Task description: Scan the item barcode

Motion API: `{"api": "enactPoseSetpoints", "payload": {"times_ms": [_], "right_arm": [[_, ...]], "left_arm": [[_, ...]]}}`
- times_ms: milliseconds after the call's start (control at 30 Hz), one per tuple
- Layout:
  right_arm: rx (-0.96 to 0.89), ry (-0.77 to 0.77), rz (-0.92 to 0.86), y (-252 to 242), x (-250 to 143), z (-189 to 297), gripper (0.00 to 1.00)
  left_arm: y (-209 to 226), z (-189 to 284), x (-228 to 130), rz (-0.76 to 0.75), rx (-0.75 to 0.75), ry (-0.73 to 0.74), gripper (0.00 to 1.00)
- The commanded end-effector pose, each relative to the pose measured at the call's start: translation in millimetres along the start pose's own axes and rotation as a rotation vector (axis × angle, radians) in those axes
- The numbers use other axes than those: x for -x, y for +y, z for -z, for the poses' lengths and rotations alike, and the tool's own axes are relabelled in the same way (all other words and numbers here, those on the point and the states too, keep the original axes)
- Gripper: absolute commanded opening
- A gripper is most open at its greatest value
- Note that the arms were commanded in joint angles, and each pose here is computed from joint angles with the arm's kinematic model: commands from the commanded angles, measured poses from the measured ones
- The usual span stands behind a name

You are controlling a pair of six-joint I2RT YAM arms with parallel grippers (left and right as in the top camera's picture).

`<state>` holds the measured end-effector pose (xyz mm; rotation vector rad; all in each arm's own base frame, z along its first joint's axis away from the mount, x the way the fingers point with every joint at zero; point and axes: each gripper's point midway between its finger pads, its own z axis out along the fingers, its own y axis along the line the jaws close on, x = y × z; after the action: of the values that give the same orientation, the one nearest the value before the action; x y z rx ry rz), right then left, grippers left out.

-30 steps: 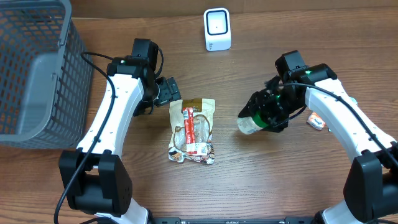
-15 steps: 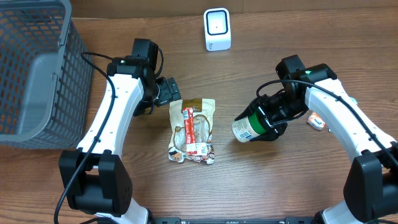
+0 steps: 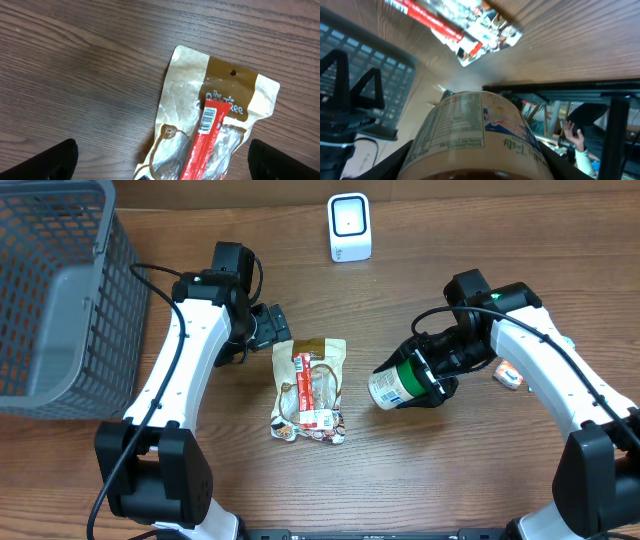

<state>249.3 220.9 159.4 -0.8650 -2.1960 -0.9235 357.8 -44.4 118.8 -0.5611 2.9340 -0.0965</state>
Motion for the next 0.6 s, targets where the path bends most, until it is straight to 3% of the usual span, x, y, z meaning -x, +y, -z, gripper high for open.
{"api": "enactPoseSetpoints", "payload": {"times_ms": [0, 567], "right_arm": [[0.067, 0.080, 0.021, 13.9, -21.0, 5.3, 0.04], [0.070, 0.096, 0.013, 13.8, -24.1, 5.5, 0.04]], "left_arm": [[-4.8, 13.0, 5.7, 0.003, -0.024, -0.037, 1.00], [-4.8, 13.0, 5.7, 0.003, -0.024, -0.037, 1.00]]}}
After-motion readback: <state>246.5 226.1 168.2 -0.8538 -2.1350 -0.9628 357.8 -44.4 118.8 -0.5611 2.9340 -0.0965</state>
